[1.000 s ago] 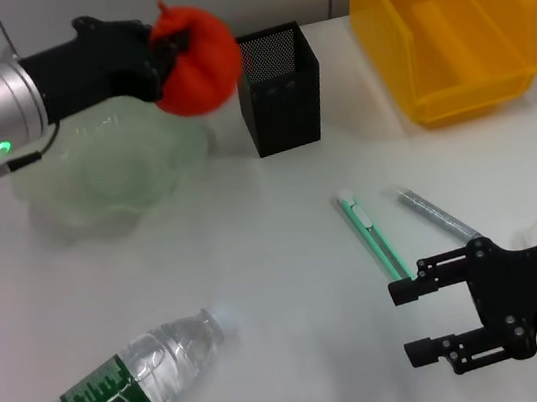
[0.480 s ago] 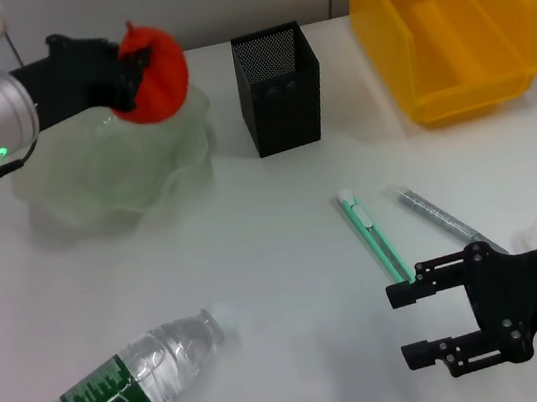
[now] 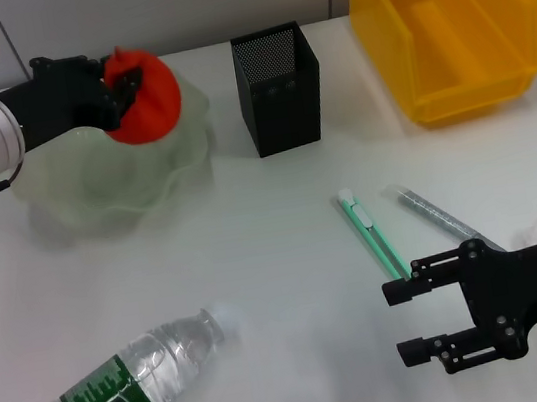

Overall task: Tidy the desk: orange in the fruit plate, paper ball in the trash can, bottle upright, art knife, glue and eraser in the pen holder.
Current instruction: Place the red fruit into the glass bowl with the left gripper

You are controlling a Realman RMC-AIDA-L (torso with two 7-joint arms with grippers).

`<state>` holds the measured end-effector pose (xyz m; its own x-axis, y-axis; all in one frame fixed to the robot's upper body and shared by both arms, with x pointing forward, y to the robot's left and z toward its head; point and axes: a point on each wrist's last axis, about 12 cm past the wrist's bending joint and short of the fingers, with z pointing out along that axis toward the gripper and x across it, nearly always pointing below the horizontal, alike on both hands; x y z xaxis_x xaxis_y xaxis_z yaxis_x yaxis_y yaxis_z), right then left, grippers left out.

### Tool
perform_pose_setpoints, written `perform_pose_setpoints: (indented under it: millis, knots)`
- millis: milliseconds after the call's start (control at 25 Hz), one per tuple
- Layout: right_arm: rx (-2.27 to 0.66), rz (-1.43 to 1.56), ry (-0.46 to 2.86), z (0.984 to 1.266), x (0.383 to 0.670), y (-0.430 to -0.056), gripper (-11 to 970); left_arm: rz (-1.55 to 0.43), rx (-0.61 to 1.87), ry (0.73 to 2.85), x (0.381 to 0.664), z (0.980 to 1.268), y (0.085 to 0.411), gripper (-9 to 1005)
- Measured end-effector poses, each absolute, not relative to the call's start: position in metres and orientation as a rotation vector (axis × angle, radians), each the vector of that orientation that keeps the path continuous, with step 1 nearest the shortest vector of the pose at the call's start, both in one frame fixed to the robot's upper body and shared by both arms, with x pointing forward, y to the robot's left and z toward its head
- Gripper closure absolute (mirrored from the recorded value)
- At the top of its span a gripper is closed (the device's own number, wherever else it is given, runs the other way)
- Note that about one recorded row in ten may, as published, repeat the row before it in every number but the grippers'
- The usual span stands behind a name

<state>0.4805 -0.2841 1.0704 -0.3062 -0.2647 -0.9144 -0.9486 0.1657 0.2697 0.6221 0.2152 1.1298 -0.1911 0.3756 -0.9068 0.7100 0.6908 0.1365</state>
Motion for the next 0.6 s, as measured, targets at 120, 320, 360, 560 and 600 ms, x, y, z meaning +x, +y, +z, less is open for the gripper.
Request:
perform_pose_setpoints:
  millis: [120, 320, 360, 560, 600]
  knots:
    - [-1.167, 1.174, 1.706, 1.070, 0.480, -0.284, 299, -0.374, 0.841, 1.815, 0.622, 1.128, 0.220, 691]
    - [-1.165, 1.174, 1.706, 1.070, 0.480, -0.284, 299, -0.381, 0.828, 1.825, 0.621, 1.126, 0.224, 464]
    - [-1.166, 1.174, 1.707, 1.070, 0.480, -0.284, 299, -0.384, 0.828, 1.826, 0.620, 1.126, 0.225, 423]
    - [-1.163, 1.176, 1.707, 1.070, 0.480, -0.284, 299, -0.407, 0.850, 1.820, 0.614, 1.126, 0.229, 274]
    - [-1.161, 1.175, 1.706, 1.070, 0.480, -0.284, 299, -0.422, 0.869, 1.811, 0.610, 1.126, 0.230, 261]
